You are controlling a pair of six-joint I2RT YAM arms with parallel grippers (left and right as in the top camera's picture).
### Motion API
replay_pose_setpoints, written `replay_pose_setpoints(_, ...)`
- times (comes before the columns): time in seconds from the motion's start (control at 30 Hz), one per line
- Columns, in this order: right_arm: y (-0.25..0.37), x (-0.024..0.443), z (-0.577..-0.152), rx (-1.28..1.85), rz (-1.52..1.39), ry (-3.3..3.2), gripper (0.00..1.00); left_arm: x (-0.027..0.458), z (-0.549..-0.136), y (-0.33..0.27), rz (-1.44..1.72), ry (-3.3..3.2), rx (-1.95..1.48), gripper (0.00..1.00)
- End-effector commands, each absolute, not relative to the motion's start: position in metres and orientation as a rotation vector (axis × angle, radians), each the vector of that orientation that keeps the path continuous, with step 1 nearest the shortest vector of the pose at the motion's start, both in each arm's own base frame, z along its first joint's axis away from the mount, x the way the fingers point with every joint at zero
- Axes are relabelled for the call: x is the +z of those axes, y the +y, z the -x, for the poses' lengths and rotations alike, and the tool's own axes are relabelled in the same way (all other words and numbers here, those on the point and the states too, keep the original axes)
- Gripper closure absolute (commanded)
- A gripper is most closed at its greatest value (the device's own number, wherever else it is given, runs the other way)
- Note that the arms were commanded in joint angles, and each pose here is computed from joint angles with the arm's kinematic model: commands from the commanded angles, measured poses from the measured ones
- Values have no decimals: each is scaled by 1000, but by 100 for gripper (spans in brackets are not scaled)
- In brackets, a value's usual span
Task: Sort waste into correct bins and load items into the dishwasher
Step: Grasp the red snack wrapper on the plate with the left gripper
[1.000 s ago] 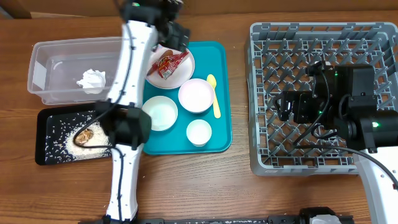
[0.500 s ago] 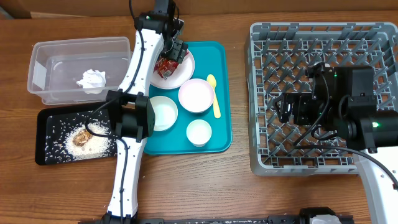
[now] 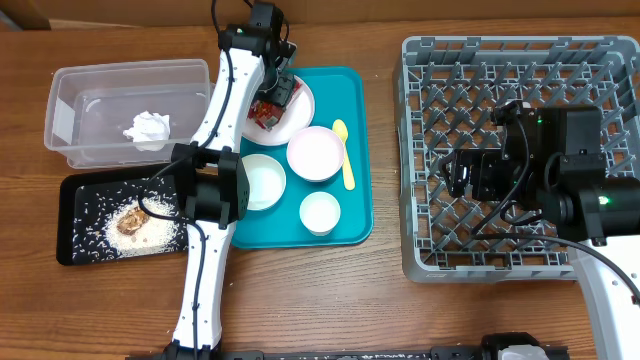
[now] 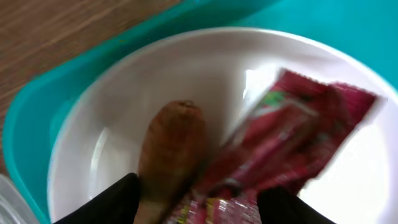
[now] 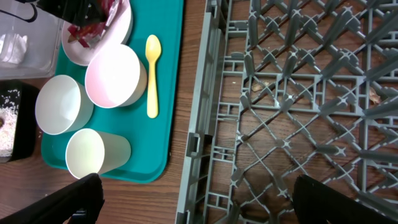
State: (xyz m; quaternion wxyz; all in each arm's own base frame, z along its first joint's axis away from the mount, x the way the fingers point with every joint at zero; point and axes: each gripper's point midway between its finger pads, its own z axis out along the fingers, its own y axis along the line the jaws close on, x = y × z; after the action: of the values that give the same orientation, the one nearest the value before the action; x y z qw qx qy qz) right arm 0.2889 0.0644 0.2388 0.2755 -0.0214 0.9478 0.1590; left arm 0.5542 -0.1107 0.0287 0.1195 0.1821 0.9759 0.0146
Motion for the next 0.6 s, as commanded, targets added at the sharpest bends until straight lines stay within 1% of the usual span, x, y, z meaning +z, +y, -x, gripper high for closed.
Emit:
replay_pose_setpoints(0.0, 63, 242, -290, 418, 54, 2536, 0, 15, -540, -121, -587, 2899, -7, 42)
replay_pose_setpoints(0.17, 63, 242, -290, 418, 54, 2537, 0, 15, -537, -131, -608, 2899, -27, 51)
replay_pose_setpoints(0.3, 63, 242, -290, 418, 54, 2537, 0, 15, -536, -135, -619, 2898, -27, 52)
replay_pose_setpoints(0.43, 63, 242, -290, 418, 54, 2537, 0, 15, -535, -135, -616, 2900, -26, 62)
replay_pose_setpoints(0.57, 63, 242, -290, 418, 54, 2537, 0, 15, -537, -129, -566, 2908, 4, 63)
